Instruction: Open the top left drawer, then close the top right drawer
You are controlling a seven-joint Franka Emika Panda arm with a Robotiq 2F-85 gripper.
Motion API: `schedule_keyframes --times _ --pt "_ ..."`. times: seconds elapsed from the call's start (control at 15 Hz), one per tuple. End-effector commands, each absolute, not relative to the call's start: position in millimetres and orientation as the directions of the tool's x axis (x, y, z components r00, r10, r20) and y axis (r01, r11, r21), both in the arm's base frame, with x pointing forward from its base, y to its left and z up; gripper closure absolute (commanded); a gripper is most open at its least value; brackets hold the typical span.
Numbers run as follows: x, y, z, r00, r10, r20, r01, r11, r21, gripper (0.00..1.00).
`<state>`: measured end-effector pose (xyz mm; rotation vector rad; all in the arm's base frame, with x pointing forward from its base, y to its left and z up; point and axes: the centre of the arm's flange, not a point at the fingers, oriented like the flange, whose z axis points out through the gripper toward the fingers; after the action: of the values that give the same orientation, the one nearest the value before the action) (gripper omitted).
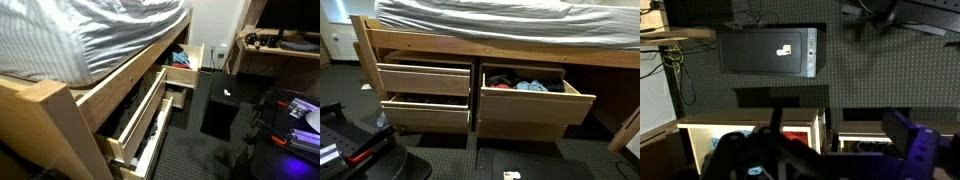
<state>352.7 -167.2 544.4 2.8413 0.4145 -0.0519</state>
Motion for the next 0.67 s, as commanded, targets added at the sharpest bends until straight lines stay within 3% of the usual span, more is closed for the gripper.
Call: schedule_keyframes --times 0.0,0.47,0.6 --pt "365 -176 545 0.970 0.223 -0.096 0.239 -0.942 0.233 0.00" --pt "403 -297 474 0.962 -0.172 -0.212 -0.100 -0.945 0.312 0.00" --pt "386 -287 470 0.972 -0.128 -0.196 -0.067 -0.955 0.290 0.00"
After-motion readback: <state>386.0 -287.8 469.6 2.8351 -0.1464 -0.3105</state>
